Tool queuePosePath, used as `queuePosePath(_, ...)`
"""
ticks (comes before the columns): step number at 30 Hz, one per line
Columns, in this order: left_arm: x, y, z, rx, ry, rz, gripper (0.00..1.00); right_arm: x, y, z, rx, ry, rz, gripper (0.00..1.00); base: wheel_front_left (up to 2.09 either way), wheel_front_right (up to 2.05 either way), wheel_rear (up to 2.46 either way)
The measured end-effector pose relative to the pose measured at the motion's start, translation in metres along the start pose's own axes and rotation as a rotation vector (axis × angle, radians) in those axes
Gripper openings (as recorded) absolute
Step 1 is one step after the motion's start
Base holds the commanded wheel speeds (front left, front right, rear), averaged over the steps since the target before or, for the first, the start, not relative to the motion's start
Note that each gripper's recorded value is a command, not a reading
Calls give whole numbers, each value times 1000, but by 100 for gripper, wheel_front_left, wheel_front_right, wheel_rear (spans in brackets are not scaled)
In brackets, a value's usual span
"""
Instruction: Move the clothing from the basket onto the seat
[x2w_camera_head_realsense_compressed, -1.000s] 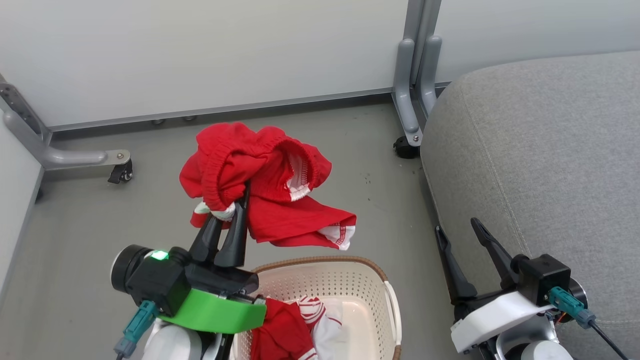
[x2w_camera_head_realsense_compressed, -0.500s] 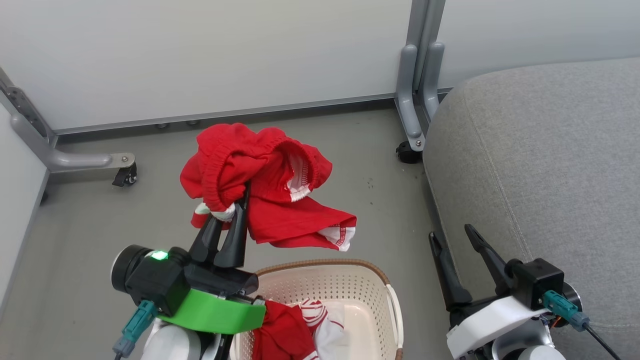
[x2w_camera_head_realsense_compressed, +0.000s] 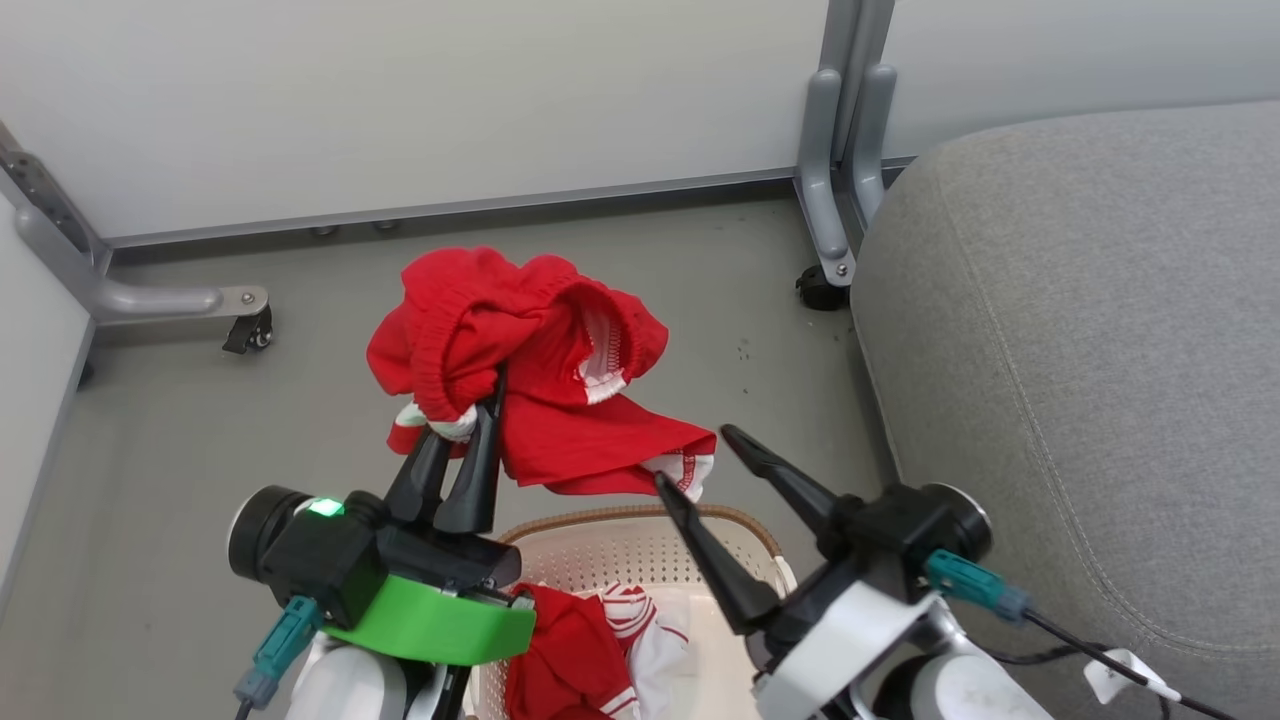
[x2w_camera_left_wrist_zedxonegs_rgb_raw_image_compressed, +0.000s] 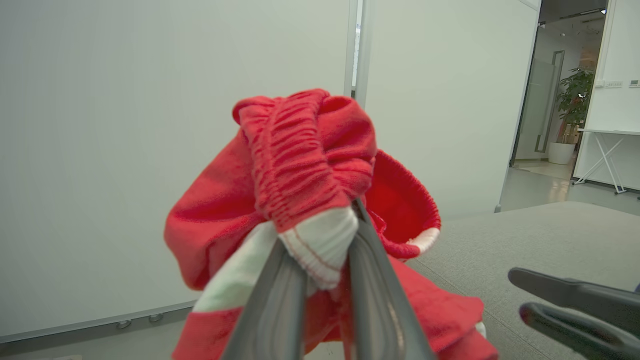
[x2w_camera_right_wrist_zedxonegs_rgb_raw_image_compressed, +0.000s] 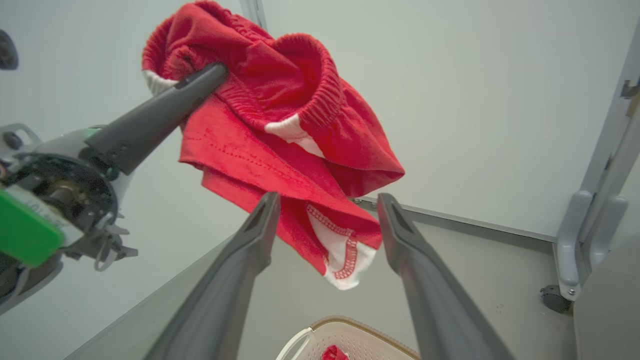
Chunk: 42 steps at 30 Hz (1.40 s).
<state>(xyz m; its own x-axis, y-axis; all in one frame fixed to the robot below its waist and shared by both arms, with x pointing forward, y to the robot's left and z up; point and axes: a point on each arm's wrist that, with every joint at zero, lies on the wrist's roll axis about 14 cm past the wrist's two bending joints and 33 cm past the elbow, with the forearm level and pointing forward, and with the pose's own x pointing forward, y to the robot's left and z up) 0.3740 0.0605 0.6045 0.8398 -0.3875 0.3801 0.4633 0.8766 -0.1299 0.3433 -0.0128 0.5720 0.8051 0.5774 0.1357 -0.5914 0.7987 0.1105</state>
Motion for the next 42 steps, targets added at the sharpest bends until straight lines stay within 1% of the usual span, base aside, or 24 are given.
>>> queuePosePath(5, 2, -2, -4, -4, 8, -10, 0, 17, 26, -4, -11, 30, 129, 100, 0, 0, 0)
queuePosePath(9, 1, -4, -6, -9, 15, -14, 0, 30, 34, -13, -44, 62, 187, 100, 0, 0, 0)
queuePosePath(16, 2, -7, -5, -12, 12, -24, 0, 51, 44, -21, -71, 74, 237, 100, 0, 0, 0)
queuePosePath(26, 2, -10, -2, -17, 2, -30, 0, 67, 54, -22, -40, 53, 270, 100, 0, 0, 0)
queuePosePath(27, 2, -10, -2, -18, 2, -30, 0, 67, 55, -21, -38, 43, 274, 91, 0, 0, 0)
queuePosePath(28, 2, -11, -2, -18, 1, -31, 0, 68, 55, -19, -30, 36, 276, 44, 0, 0, 0)
queuePosePath(29, 2, -11, -1, -19, 0, -32, 0, 69, 55, -19, -27, 35, 277, 5, 0, 0, 0)
queuePosePath(30, 2, -11, -2, -19, 1, -33, 0, 70, 56, -19, -22, 31, 280, 0, 0, 0, 0)
queuePosePath(42, 2, -13, -1, -20, -2, -36, 0, 72, 56, -18, -1, 15, 281, 0, 0, 0, 0)
